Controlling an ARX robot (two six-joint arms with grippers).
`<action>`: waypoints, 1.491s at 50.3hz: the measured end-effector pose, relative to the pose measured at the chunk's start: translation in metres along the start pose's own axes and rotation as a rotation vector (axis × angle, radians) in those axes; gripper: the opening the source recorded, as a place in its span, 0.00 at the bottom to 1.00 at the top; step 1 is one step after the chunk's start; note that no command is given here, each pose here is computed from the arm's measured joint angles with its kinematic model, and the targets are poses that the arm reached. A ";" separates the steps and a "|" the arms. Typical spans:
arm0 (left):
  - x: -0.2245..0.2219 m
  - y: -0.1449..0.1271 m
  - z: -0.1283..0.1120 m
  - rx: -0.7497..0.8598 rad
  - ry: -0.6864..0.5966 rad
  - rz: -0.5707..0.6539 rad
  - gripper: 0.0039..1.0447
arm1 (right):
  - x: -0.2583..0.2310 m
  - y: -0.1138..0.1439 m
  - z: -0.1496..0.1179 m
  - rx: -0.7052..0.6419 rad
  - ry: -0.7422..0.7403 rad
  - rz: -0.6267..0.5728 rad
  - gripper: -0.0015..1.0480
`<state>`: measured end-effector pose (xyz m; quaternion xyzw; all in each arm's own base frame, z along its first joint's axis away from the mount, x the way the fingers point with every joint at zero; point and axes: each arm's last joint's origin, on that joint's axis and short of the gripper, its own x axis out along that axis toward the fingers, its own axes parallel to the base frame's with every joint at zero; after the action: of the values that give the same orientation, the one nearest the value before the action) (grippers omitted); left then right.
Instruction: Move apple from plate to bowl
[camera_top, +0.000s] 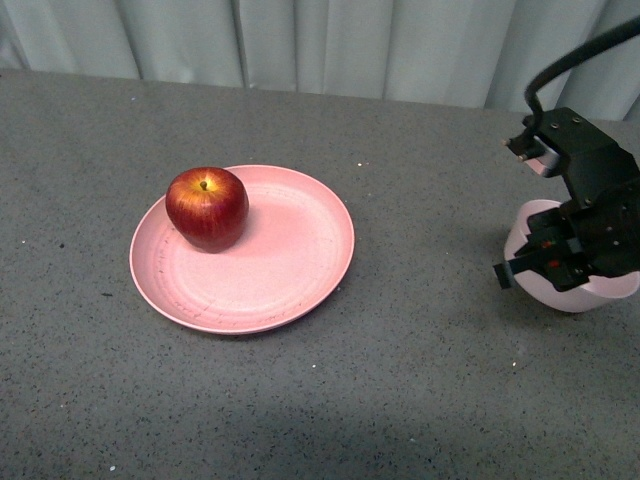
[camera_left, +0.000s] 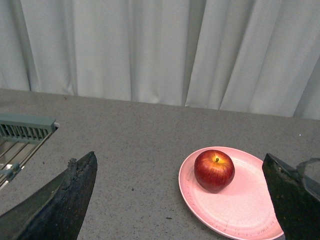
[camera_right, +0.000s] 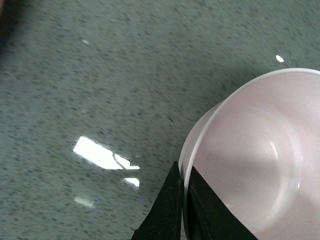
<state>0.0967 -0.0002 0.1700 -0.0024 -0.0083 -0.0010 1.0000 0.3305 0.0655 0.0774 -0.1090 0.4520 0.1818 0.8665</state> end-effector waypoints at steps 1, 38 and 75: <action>0.000 0.000 0.000 0.000 0.000 0.000 0.94 | 0.000 0.001 0.001 -0.003 -0.002 0.005 0.01; 0.000 0.000 0.000 0.000 0.000 0.000 0.94 | 0.029 0.082 0.050 -0.105 -0.062 0.205 0.01; 0.000 0.000 0.000 0.000 0.000 0.000 0.94 | 0.016 0.069 0.052 -0.050 -0.225 0.081 0.78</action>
<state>0.0967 -0.0002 0.1700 -0.0024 -0.0083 -0.0010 1.0000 0.3496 0.1503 0.0919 -0.0911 0.3511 0.2390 0.9007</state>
